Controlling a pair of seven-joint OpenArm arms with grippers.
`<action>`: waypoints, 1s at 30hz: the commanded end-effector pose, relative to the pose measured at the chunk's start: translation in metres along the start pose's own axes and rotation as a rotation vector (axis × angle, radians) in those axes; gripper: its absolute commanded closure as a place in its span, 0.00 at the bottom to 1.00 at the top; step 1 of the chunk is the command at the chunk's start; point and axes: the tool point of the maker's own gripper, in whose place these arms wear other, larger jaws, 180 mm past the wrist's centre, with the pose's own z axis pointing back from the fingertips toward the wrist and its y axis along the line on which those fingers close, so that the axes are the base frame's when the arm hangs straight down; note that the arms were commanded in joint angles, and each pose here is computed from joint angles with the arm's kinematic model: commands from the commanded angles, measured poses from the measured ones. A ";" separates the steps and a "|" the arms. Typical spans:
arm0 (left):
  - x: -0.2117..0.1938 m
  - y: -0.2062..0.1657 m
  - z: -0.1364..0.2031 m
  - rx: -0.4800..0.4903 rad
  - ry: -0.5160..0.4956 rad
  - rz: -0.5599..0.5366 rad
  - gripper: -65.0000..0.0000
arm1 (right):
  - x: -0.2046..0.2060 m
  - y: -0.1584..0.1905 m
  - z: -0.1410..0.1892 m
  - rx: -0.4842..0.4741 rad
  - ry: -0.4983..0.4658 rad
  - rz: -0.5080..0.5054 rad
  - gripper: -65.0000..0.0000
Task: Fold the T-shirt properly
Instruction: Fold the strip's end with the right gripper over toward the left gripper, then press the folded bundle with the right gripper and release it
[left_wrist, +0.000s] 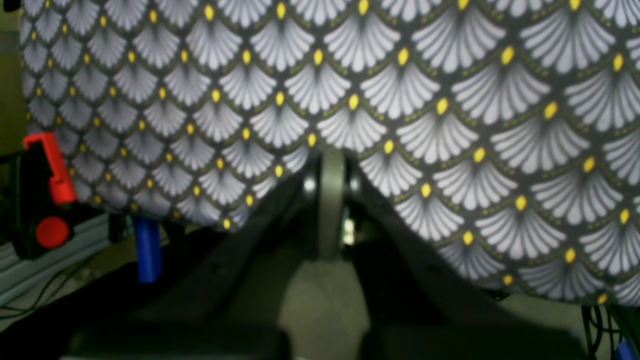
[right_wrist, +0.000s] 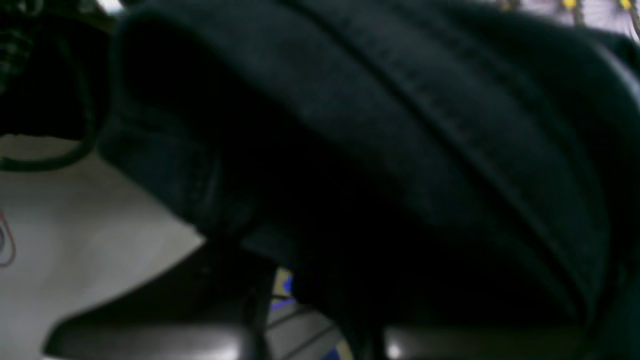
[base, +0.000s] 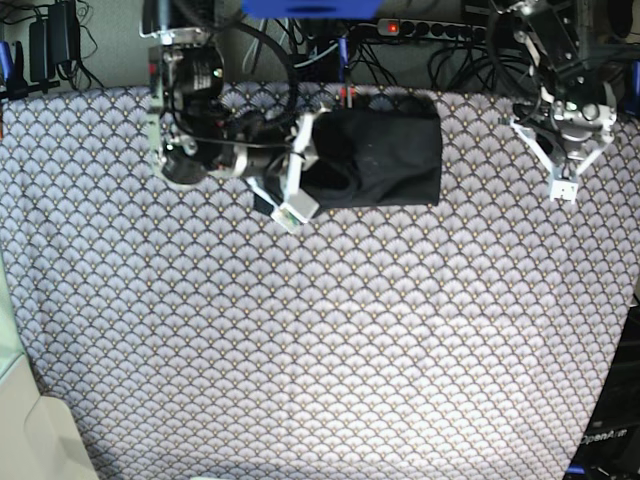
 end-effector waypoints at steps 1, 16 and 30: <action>0.010 0.007 0.004 0.020 -0.033 -0.003 1.00 | 0.019 0.009 0.000 0.027 -0.056 0.025 1.00; 0.015 0.004 0.005 0.013 -0.106 -0.017 1.00 | 0.023 0.017 -0.026 0.084 0.037 0.099 1.00; 0.014 0.002 0.005 0.009 -0.103 -0.016 1.00 | 0.041 0.038 -0.040 0.135 0.054 0.205 0.92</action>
